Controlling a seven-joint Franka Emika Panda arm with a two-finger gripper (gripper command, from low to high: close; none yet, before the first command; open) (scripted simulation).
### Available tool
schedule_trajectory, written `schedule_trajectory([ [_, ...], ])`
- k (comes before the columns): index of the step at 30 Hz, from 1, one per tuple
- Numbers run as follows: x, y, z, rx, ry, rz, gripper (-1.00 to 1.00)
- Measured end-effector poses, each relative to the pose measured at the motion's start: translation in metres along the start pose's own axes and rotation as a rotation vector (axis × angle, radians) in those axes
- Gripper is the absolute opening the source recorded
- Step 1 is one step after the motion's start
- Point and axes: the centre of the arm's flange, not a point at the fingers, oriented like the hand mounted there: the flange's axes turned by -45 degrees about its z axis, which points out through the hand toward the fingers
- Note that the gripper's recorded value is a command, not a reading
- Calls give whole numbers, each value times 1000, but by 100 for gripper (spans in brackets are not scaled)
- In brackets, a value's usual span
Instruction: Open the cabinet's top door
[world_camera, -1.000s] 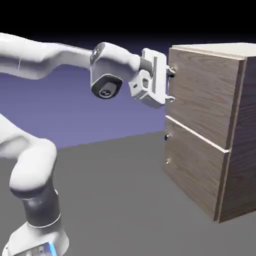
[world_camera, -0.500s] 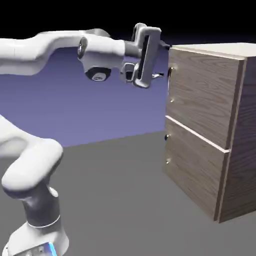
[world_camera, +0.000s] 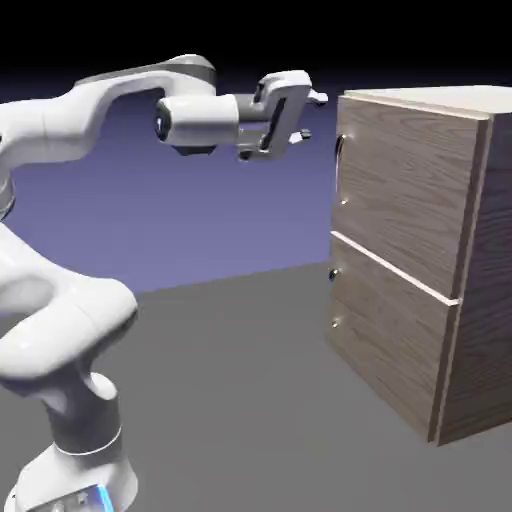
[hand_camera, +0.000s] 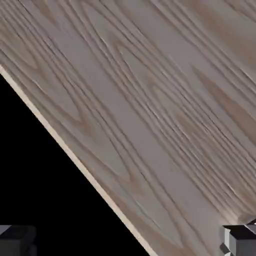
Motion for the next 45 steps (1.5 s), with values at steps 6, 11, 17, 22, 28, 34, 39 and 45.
schedule_trajectory([
  [6,4,50,19,5,-20,273,0],
  [11,16,96,39,-1,-23,503,0],
  [17,36,143,60,-8,-10,733,0],
  [22,35,144,110,-8,-10,733,-100],
  [28,44,134,83,-82,-39,732,-100],
  [34,60,117,44,-197,-82,729,-100],
  [39,72,104,20,-270,-110,726,-100],
  [45,92,82,-13,-381,-153,721,-100],
])
